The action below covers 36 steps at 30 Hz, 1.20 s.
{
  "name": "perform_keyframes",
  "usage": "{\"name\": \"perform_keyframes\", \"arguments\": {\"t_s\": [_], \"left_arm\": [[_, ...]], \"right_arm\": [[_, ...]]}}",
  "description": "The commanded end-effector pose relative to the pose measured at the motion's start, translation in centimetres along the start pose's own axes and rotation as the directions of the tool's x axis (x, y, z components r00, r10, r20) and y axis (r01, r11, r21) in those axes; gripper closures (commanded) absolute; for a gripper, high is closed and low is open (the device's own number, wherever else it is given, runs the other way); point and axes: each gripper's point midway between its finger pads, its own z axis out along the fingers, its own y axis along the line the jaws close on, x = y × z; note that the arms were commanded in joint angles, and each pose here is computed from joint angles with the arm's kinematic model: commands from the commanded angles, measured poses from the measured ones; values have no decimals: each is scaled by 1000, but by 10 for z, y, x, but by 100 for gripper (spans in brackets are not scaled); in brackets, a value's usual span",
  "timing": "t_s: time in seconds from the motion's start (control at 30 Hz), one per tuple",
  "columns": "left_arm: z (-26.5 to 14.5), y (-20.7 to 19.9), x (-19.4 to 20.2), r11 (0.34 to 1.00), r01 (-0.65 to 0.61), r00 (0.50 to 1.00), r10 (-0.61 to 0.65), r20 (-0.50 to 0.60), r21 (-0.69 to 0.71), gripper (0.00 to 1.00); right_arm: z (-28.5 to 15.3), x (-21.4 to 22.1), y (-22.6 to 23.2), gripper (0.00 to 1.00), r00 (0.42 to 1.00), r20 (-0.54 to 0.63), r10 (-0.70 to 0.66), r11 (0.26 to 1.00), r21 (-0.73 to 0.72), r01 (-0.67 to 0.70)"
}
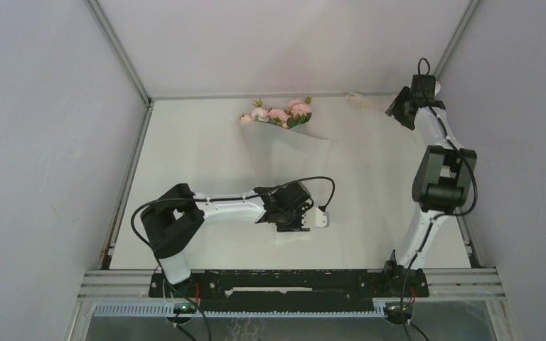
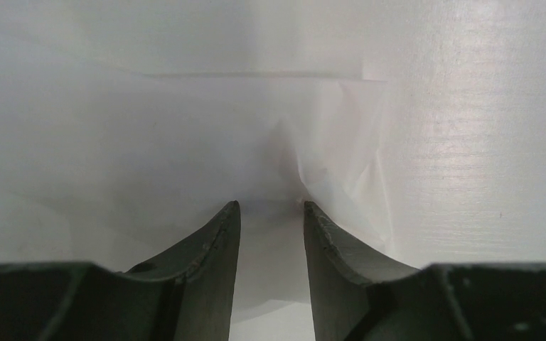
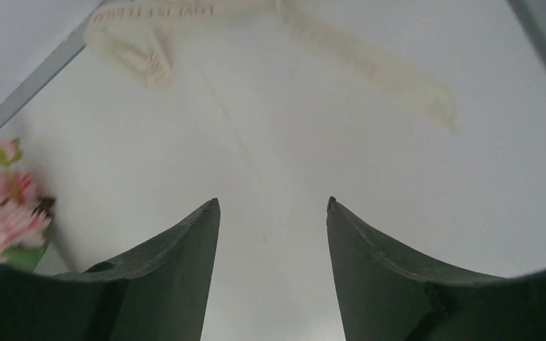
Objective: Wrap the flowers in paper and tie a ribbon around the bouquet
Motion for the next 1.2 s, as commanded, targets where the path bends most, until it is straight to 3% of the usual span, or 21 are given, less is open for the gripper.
{"name": "perform_keyframes", "arguments": {"t_s": [0.0, 0.2, 0.33, 0.67, 0.9, 1.03, 1.17], "left_arm": [[17, -29, 39, 985, 91, 992, -77, -102, 145, 57], [20, -30, 39, 976, 118, 990, -100, -103, 182, 58], [21, -29, 39, 971, 130, 988, -112, -104, 198, 58], [22, -29, 39, 967, 138, 987, -116, -114, 215, 59], [23, -28, 40, 963, 151, 985, -126, -121, 225, 59], [23, -27, 40, 960, 162, 983, -136, -122, 228, 59], [23, -27, 41, 952, 185, 980, -161, -115, 245, 59]], "right_arm": [[38, -1, -25, 34, 979, -132, -156, 974, 147, 175], [98, -29, -16, 32, 955, -160, -251, 955, 118, 271], [124, -23, -8, 27, 929, -173, -328, 941, 32, 338], [122, -69, -1, 22, 936, -11, -352, 933, 79, 351], [139, -85, 23, 21, 967, 120, -223, 974, -14, 227], [157, -85, 14, 24, 991, 128, -21, 999, -28, 25], [174, -75, 2, 39, 965, 47, 259, 962, -106, -253]]}}
